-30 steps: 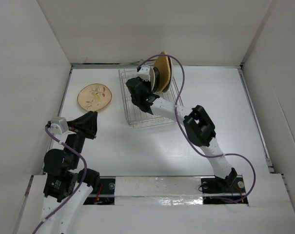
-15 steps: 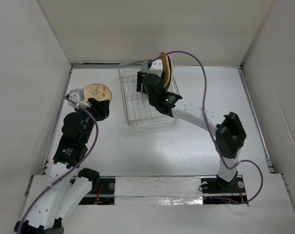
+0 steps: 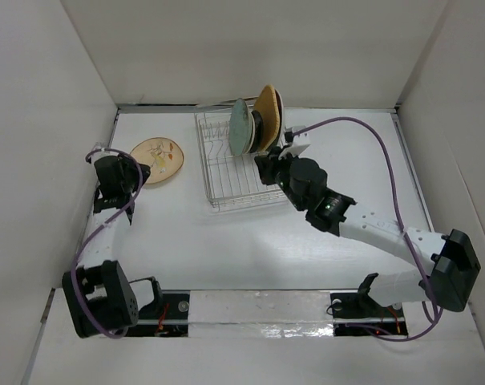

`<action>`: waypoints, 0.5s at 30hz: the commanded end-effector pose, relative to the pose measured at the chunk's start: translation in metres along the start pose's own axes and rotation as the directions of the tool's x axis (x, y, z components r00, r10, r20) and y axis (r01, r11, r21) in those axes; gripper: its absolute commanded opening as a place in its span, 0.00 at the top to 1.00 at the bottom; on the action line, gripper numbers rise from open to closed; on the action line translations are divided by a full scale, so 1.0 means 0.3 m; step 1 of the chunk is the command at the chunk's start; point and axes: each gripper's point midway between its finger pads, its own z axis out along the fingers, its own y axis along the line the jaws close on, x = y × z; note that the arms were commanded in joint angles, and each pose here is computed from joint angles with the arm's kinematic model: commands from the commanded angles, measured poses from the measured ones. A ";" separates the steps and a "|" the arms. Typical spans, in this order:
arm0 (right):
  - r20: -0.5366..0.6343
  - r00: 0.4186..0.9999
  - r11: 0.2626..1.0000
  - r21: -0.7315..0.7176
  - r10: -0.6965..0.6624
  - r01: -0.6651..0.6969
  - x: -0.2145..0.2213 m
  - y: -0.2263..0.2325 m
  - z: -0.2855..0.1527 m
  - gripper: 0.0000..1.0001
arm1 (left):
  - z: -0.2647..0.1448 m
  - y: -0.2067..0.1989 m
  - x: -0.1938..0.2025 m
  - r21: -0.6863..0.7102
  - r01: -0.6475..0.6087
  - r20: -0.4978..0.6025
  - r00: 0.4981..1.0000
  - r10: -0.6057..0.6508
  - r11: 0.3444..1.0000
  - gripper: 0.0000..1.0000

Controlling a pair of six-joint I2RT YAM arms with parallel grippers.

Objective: Load the plates into the dish rack

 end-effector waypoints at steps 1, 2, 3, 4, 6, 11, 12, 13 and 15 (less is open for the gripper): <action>0.032 0.998 0.995 -0.090 0.055 -0.052 -0.033 0.044 -0.044 0.84 | 0.066 0.007 -0.059 0.002 0.011 0.015 1.000 -0.011 1.000 0.71; 0.033 0.998 0.993 -0.102 0.057 -0.053 -0.034 0.048 -0.051 0.83 | 0.085 0.040 -0.068 -0.030 0.016 0.016 1.000 -0.016 0.999 0.56; 0.029 0.998 0.993 -0.107 0.055 -0.051 -0.030 0.047 -0.058 0.81 | 0.099 0.087 -0.105 -0.063 0.036 0.037 0.999 -0.034 0.997 0.51; 0.032 0.998 0.993 -0.108 0.051 -0.048 -0.031 0.041 -0.069 0.80 | 0.131 0.126 -0.089 -0.080 0.046 0.012 0.999 -0.046 0.996 0.48; 0.031 0.999 0.994 -0.105 0.042 -0.039 -0.027 0.031 -0.080 0.77 | 0.162 0.176 -0.088 -0.110 0.049 -0.006 0.999 -0.050 0.993 0.44; 0.034 0.999 0.994 -0.109 0.031 -0.028 -0.023 0.020 -0.099 0.69 | 0.258 0.271 -0.031 -0.149 0.087 -0.087 0.991 -0.100 0.985 0.45; 0.036 0.999 0.993 -0.111 0.033 -0.029 -0.025 0.022 -0.100 0.69 | 0.274 0.264 -0.030 -0.134 0.093 -0.093 0.990 -0.106 0.987 0.46; 0.034 0.999 0.992 -0.120 0.033 -0.029 -0.024 0.026 -0.102 0.69 | 0.296 0.281 -0.002 -0.140 0.105 -0.120 0.985 -0.122 0.985 0.46; 0.035 0.999 0.992 -0.122 0.032 -0.027 -0.026 0.020 -0.100 0.69 | 0.325 0.274 -0.005 -0.120 0.125 -0.120 0.983 -0.140 0.985 0.49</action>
